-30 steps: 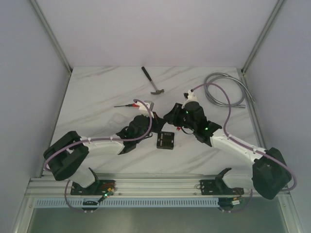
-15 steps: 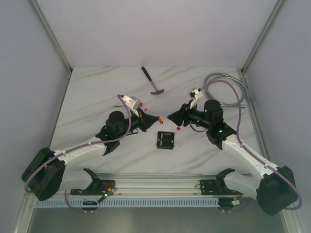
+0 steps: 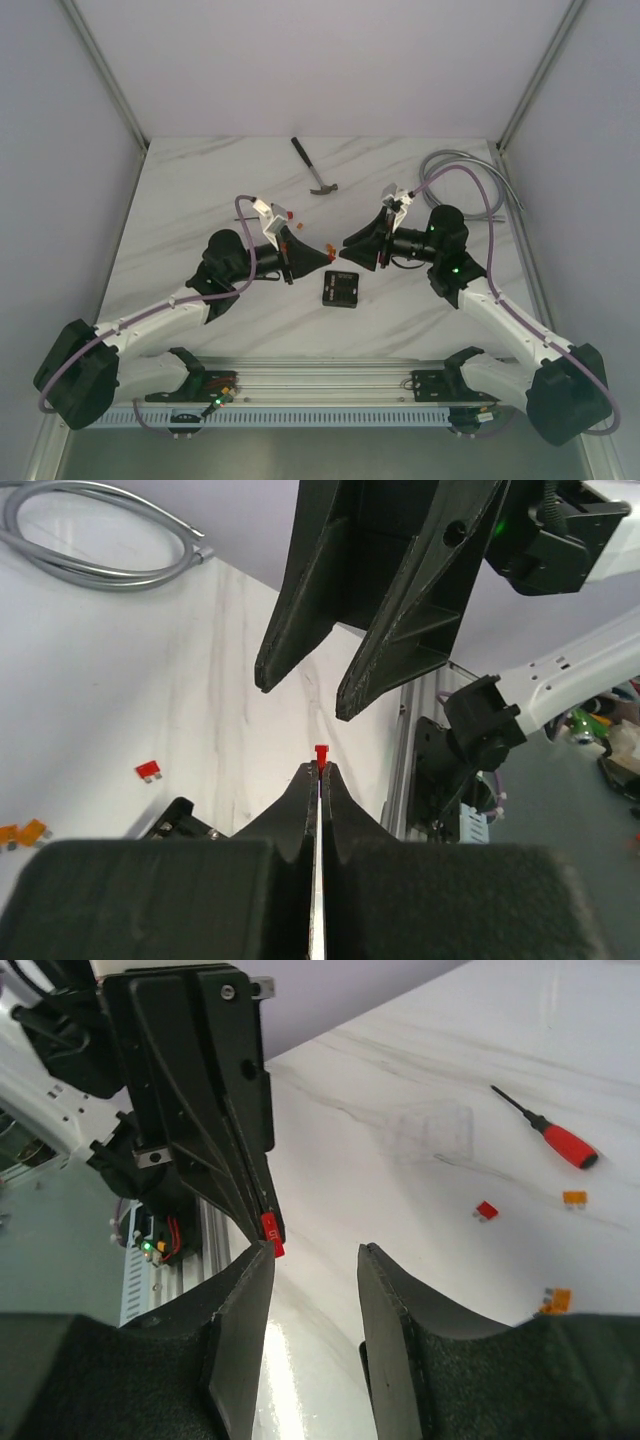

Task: Snap on the fuse box
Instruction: Pick up the fuse from the center of the board.

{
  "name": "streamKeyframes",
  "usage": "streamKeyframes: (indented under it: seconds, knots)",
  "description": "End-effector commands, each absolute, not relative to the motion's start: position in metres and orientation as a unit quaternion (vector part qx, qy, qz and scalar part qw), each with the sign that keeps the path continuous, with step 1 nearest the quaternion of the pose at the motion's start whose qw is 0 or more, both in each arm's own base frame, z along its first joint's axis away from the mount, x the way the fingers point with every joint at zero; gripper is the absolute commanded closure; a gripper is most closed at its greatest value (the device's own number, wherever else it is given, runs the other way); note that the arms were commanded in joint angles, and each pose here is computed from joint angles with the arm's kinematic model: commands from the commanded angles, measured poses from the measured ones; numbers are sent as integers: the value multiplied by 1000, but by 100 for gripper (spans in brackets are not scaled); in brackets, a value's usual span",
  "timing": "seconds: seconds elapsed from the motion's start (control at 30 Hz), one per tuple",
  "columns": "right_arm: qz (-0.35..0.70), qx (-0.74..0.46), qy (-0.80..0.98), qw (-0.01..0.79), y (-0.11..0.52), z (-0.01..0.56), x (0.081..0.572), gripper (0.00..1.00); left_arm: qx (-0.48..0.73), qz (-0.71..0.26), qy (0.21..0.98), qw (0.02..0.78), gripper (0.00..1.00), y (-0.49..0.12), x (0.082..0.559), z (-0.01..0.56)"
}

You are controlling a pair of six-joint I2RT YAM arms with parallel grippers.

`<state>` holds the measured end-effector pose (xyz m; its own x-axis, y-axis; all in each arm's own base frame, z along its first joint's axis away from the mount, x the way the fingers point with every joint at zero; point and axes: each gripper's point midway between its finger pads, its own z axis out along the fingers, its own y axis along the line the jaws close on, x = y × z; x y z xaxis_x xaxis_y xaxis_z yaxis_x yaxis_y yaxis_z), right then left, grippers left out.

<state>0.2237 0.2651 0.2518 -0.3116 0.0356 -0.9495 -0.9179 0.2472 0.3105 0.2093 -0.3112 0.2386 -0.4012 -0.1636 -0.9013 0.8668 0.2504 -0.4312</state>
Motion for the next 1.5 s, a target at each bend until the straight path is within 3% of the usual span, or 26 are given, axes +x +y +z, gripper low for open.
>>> streamKeyframes:
  seconds: [0.0, 0.77, 1.2, 1.37, 1.47]
  knots:
    - [525, -399, 580, 479, 267, 264, 205, 56, 305, -576, 586, 482, 100, -313, 196, 267]
    - [545, -440, 545, 461, 271, 266, 184, 67, 309, -614, 567, 454, 100, -329, 192, 275]
    - [545, -451, 540, 456, 271, 261, 179, 99, 325, -627, 556, 439, 100, -334, 182, 274]
    - [535, -455, 544, 460, 269, 259, 179, 100, 319, -621, 564, 441, 100, -331, 183, 270]
    - [518, -442, 564, 467, 266, 256, 185, 100, 293, -599, 592, 452, 89, -328, 194, 261]
